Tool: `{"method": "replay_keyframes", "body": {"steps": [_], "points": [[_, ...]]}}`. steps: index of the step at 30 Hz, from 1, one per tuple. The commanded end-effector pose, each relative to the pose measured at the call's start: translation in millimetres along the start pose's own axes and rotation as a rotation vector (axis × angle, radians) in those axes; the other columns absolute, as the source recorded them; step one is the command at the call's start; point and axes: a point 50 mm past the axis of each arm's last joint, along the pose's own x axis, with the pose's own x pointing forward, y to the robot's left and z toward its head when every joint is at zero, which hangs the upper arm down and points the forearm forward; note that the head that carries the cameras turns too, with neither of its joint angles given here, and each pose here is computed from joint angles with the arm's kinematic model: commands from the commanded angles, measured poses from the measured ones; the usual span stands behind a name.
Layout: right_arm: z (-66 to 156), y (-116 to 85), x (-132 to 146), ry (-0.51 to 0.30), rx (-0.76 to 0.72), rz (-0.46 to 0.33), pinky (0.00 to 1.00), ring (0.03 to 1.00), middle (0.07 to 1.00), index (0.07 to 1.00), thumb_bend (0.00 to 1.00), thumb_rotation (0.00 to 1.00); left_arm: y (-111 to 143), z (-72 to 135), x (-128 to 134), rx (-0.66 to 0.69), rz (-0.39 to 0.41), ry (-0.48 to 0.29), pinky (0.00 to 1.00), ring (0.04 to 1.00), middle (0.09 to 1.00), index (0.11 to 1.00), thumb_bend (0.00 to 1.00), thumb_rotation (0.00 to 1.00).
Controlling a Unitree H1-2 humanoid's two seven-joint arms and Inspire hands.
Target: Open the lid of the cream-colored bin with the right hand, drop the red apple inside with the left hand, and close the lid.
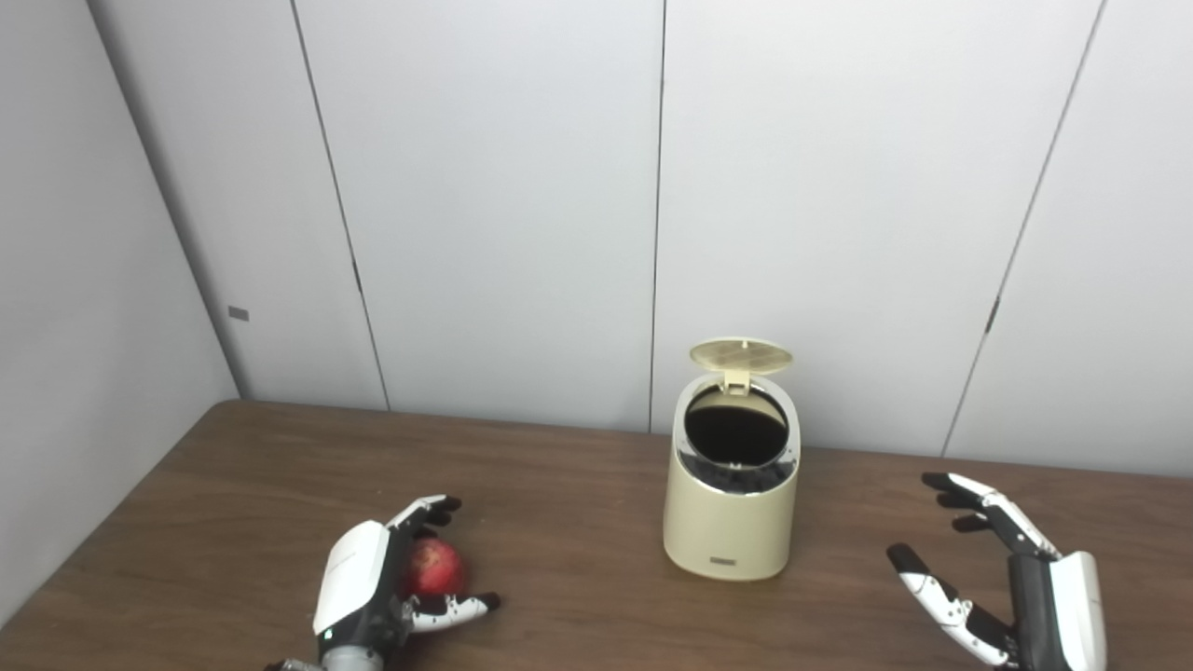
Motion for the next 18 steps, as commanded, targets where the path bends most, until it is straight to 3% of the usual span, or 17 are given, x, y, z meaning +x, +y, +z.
{"method": "replay_keyframes", "body": {"steps": [1, 8, 13, 15, 18], "points": [[-30.5, -11.2, -43.5, 0.111, -0.067, 0.078, 0.55, 0.668, 0.713, 0.695, 0.45, 0.62, 6.5, 7.2, 2.6, 0.009, 0.027, -0.031, 0.58, 0.691, 0.75, 0.777, 0.95, 0.11], [-30.4, -11.1, -42.9, 0.113, -0.068, 0.08, 0.58, 0.684, 0.715, 0.694, 0.46, 0.62, 7.6, 2.3, 1.5, 0.024, 0.007, -0.026, 0.58, 0.694, 0.752, 0.774, 0.94, 0.07], [-28.7, -10.8, -42.0, 0.11, -0.062, 0.069, 0.55, 0.668, 0.712, 0.689, 0.46, 0.62, 6.8, -0.4, 2.0, 0.025, -0.004, -0.02, 0.61, 0.713, 0.753, 0.778, 0.89, 0.01], [-28.9, -10.6, -41.9, 0.103, -0.056, 0.066, 0.55, 0.665, 0.706, 0.683, 0.45, 0.59, 6.5, -1.1, 2.7, 0.023, 0.014, -0.017, 0.54, 0.646, 0.727, 0.758, 0.86, 0.0], [-27.4, -10.1, -41.6, 0.104, -0.052, 0.07, 0.55, 0.67, 0.707, 0.685, 0.46, 0.62, 6.2, -2.4, 3.5, 0.022, 0.06, -0.005, 0.5, 0.592, 0.649, 0.672, 0.86, 0.0]]}}
